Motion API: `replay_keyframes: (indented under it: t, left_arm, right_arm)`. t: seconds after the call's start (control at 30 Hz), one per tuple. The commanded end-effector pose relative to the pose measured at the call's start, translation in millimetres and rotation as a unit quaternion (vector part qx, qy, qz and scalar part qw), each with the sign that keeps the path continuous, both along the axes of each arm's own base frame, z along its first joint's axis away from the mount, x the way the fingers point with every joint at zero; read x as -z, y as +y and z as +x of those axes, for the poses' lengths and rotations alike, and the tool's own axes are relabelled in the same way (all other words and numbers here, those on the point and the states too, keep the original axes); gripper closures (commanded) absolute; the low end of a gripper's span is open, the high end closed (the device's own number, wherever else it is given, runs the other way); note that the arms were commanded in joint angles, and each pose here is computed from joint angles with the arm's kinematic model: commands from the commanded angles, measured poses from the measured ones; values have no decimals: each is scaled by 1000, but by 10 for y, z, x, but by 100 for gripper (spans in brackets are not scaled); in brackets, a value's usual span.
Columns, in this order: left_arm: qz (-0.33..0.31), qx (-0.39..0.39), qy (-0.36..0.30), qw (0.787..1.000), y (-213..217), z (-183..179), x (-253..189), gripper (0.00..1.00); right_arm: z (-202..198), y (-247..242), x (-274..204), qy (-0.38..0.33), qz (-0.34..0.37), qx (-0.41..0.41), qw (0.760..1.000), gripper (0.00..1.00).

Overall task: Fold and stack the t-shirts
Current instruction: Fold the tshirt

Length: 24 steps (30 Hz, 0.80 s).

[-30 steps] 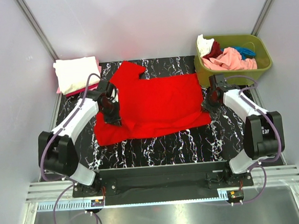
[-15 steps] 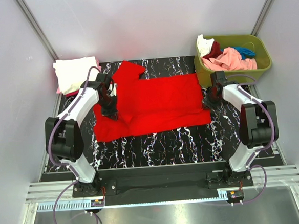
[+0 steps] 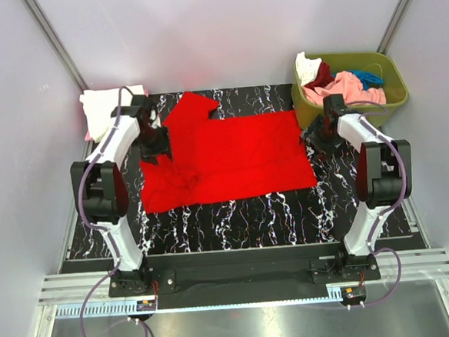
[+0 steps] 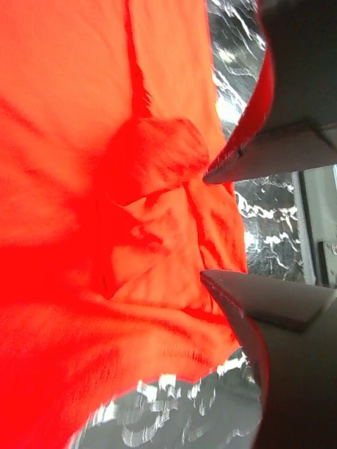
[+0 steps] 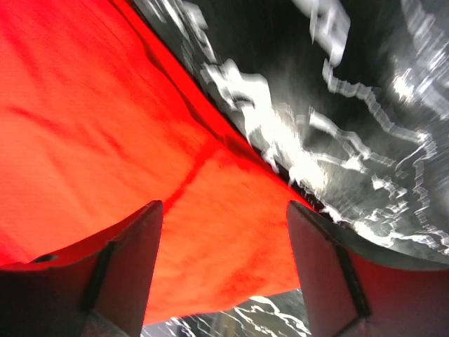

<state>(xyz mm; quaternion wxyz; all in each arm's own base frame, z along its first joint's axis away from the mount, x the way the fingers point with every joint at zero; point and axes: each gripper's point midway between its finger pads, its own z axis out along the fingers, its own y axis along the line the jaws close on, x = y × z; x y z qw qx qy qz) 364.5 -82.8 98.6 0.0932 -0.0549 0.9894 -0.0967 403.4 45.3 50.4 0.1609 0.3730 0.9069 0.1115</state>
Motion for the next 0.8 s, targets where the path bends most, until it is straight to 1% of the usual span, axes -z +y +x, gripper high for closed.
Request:
replay_keyframes:
  t: [0.0,0.07,0.1,0.13,0.17,0.2,0.23,0.27,0.3,0.33,0.37,0.4,0.43,0.47,0.5,0.53,0.57,0.6,0.63,0.7,0.77]
  left_arm:
    - [-4,-40,-85,996,85,284,-570,40]
    - [6,-52,-123,991,138,273,-784,39]
    - [11,-61,-118,991,171,187,-738,39]
    - [6,-66,-144,987,171,147,-868,39]
    - [1,-69,-146,987,165,81,-854,40]
    - [-3,-73,-122,990,155,-96,-662,41]
    - [-23,-70,-132,988,97,-212,-719,42]
    - [-31,-76,-113,990,73,-359,-503,44]
    - [-48,-74,-124,988,25,-456,-538,51]
    - [-59,-73,-135,986,-18,-474,-507,55]
    - [-66,-74,-115,988,-62,-629,-330,61]
    - [-71,-75,-116,988,-93,-677,-302,61]
    - [-78,-73,-131,986,-136,-683,-319,62]
    - [-78,-71,-120,987,-168,-757,-221,62]
    - [-77,-67,-114,988,-230,-787,-176,63]
    - [-78,-64,-113,988,-267,-788,-145,64]
    - [-78,-62,-107,989,-302,-807,-92,64]
    - [-76,-55,-100,991,-358,-813,-36,64]
    - [-78,-53,-100,990,-394,-792,-7,65]
    - [-79,-47,-96,991,-477,-788,45,65]
    - [-74,-42,-87,993,-524,-760,139,66]
  right_arm:
    - [170,-247,-534,-54,-24,14,998,19]
    - [125,-304,-768,-82,-44,13,996,16]
    - [50,-319,-766,-80,-48,13,996,16]
    - [1,-309,-900,-98,-46,13,994,15]
    - [-59,-283,-913,-101,-41,9,994,15]
    - [-151,-228,-821,-99,-29,3,995,15]
    - [-209,-105,-911,-118,1,-13,993,17]
    - [-366,12,-741,-103,22,-30,994,18]
    - [-340,113,-759,-127,39,-46,990,21]
    - [-396,229,-807,-139,57,-65,986,22]
    - [-492,447,-728,-136,61,-98,984,23]
    - [-540,562,-708,-135,61,-116,982,24]
    - [-566,666,-682,-135,65,-131,980,26]
    - [-591,787,-673,-137,75,-147,977,27]
    - [-606,1010,-671,-151,91,-177,968,29]
    - [-638,1157,-659,-152,114,-194,963,32]
    - [-683,1279,-632,-150,127,-202,959,33]
    - [-675,1474,-665,-169,138,-225,950,33]
    - [-712,1600,-628,-167,150,-241,944,33]
    - [-717,1766,-595,-176,157,-258,937,34]
    - [-778,1927,-481,-167,160,-276,933,34]
